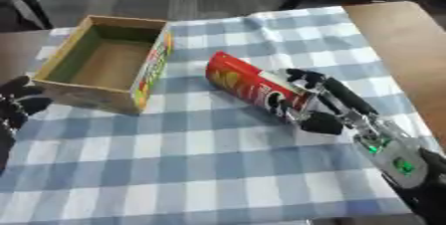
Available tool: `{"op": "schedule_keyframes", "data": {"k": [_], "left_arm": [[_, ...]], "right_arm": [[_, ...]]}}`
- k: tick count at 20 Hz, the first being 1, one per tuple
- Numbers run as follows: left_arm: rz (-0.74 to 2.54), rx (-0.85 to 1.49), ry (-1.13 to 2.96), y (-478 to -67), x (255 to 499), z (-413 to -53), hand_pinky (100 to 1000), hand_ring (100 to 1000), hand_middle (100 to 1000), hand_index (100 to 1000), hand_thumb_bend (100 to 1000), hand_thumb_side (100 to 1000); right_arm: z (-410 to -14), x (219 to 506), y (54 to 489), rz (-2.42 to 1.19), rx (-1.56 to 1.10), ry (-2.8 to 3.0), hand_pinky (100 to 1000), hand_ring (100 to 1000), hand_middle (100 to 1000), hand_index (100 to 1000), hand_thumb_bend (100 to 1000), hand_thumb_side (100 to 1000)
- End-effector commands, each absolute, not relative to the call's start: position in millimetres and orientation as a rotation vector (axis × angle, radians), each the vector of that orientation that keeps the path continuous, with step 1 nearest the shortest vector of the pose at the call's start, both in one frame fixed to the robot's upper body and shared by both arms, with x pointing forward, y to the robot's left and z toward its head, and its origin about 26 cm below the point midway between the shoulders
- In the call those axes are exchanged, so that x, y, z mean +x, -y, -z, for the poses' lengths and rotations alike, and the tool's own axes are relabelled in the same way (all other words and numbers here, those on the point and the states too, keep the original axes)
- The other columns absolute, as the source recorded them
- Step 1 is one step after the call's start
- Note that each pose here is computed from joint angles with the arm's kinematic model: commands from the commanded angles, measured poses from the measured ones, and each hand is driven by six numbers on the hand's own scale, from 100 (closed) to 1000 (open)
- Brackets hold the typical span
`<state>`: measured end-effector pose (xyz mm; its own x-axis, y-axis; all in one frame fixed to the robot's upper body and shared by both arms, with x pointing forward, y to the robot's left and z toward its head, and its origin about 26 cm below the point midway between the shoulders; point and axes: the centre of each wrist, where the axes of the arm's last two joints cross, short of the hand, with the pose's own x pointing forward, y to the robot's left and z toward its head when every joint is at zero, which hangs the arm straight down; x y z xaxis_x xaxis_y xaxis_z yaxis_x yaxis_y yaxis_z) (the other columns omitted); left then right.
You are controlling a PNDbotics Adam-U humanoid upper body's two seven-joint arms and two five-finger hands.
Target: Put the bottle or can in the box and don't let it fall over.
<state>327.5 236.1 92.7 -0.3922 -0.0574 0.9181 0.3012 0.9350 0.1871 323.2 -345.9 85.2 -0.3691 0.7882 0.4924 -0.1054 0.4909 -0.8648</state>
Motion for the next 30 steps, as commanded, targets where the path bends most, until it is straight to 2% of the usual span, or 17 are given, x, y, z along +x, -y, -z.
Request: {"op": "schedule_keyframes", "data": {"k": [1, 18, 22, 23, 26, 27, 28, 30], "left_arm": [[0.405, -0.173, 1.969, -237, 328, -101, 876, 743, 735, 897, 200, 959], [0.407, -0.176, 1.973, -236, 328, -103, 877, 743, 733, 897, 200, 959], [0.408, -0.178, 1.974, -236, 328, -103, 877, 743, 733, 897, 200, 959], [0.408, -0.178, 1.974, -236, 329, -103, 877, 743, 732, 897, 200, 959], [0.409, -0.179, 1.974, -236, 329, -103, 877, 742, 732, 897, 199, 959], [0.409, -0.18, 1.974, -236, 329, -103, 877, 742, 732, 897, 199, 959], [0.409, -0.18, 1.975, -235, 329, -103, 877, 742, 732, 897, 199, 959], [0.41, -0.181, 1.975, -235, 329, -103, 878, 742, 731, 897, 199, 960]], "right_arm": [[-94, 327, 349, -1.091, -0.619, 1.697, 855, 958, 832, 972, 190, 613], [-73, 327, 357, -1.171, -0.712, 1.563, 851, 946, 850, 981, 175, 458], [-69, 327, 359, -1.188, -0.728, 1.534, 843, 938, 842, 972, 142, 415], [-69, 327, 359, -1.191, -0.733, 1.53, 831, 927, 830, 959, 108, 374], [-67, 327, 359, -1.202, -0.742, 1.523, 789, 897, 804, 937, 100, 307], [-67, 327, 359, -1.208, -0.744, 1.521, 756, 867, 778, 920, 100, 238], [-67, 326, 360, -1.213, -0.746, 1.519, 752, 864, 775, 918, 100, 231], [-66, 326, 360, -1.222, -0.746, 1.514, 691, 816, 729, 890, 100, 133]]}}
